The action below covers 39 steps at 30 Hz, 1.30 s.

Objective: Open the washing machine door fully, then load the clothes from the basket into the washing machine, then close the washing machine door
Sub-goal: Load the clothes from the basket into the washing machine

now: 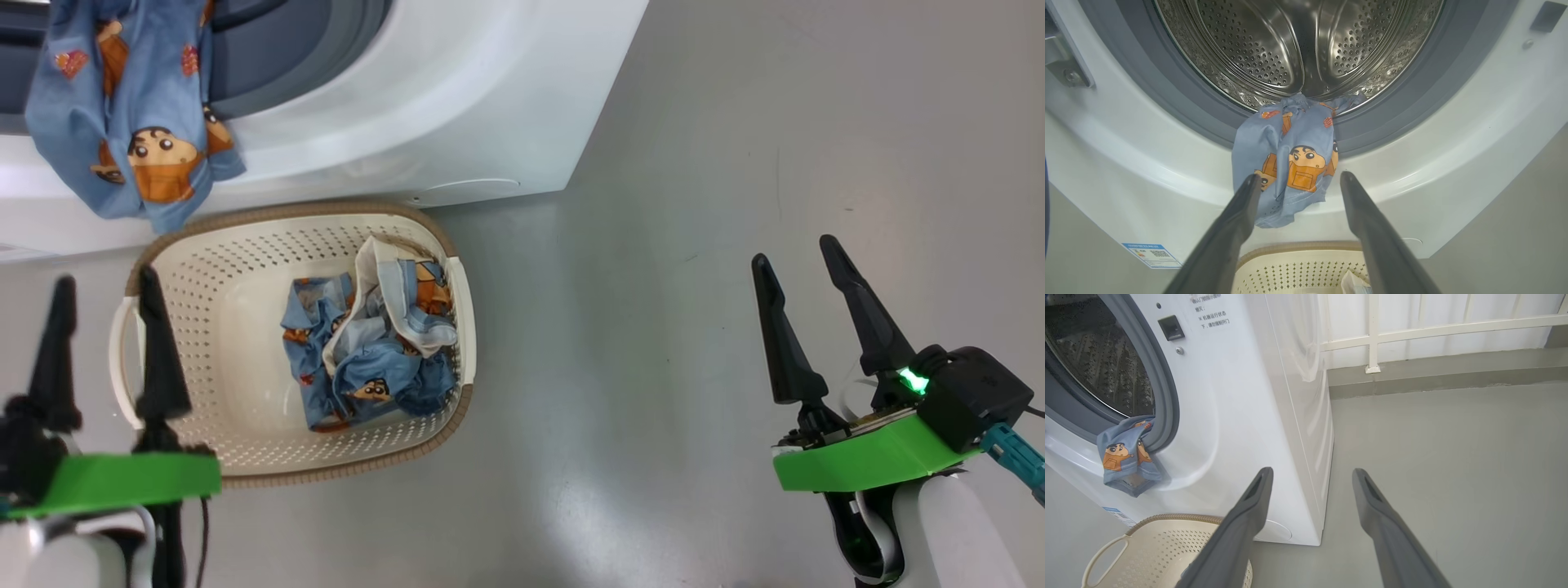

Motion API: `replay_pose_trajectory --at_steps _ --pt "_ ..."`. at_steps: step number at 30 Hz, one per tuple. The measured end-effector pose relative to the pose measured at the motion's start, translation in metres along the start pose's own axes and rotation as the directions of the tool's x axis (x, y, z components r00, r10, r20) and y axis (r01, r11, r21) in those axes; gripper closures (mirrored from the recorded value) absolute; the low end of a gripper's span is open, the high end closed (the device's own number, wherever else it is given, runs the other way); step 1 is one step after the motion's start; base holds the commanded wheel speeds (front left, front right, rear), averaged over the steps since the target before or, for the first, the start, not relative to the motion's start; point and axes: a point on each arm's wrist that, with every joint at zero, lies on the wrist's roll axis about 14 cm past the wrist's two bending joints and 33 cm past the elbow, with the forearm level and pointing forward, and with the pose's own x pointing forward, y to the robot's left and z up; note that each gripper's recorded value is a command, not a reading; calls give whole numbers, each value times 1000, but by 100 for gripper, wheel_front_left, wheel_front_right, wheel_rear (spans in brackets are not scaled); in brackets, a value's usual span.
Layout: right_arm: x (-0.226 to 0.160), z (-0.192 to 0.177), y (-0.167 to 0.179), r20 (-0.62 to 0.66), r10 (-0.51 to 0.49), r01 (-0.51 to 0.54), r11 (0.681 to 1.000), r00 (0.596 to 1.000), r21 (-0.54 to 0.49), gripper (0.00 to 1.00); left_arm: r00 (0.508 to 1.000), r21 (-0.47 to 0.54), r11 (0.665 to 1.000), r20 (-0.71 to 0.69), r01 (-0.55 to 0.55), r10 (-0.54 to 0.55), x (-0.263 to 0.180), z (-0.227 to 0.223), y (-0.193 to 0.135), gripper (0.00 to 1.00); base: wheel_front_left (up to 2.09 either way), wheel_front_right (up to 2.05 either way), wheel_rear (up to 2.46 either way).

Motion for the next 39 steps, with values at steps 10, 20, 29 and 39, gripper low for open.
replay_pose_trajectory --at_steps 10,20,29,39 --pt "-2 5 1 10 1 -1 1000 1000 -3 0 998 -14 1000 -53 -16 15 -24 -12 0 0 0 0 0" --pt "-3 8 1 15 3 -3 1000 1000 -8 0 998 -10 1000 -61 -19 19 -30 -13 0 0 0 0 0" --pt "-5 6 1 6 2 -2 1000 1000 -5 0 996 -28 999 -82 -28 26 -26 -21 -1 0 0 0 0" --pt "-6 3 -3 -6 -7 7 1000 1000 -8 0 998 -31 999 -49 23 -25 17 -11 -11 0 0 0 0"
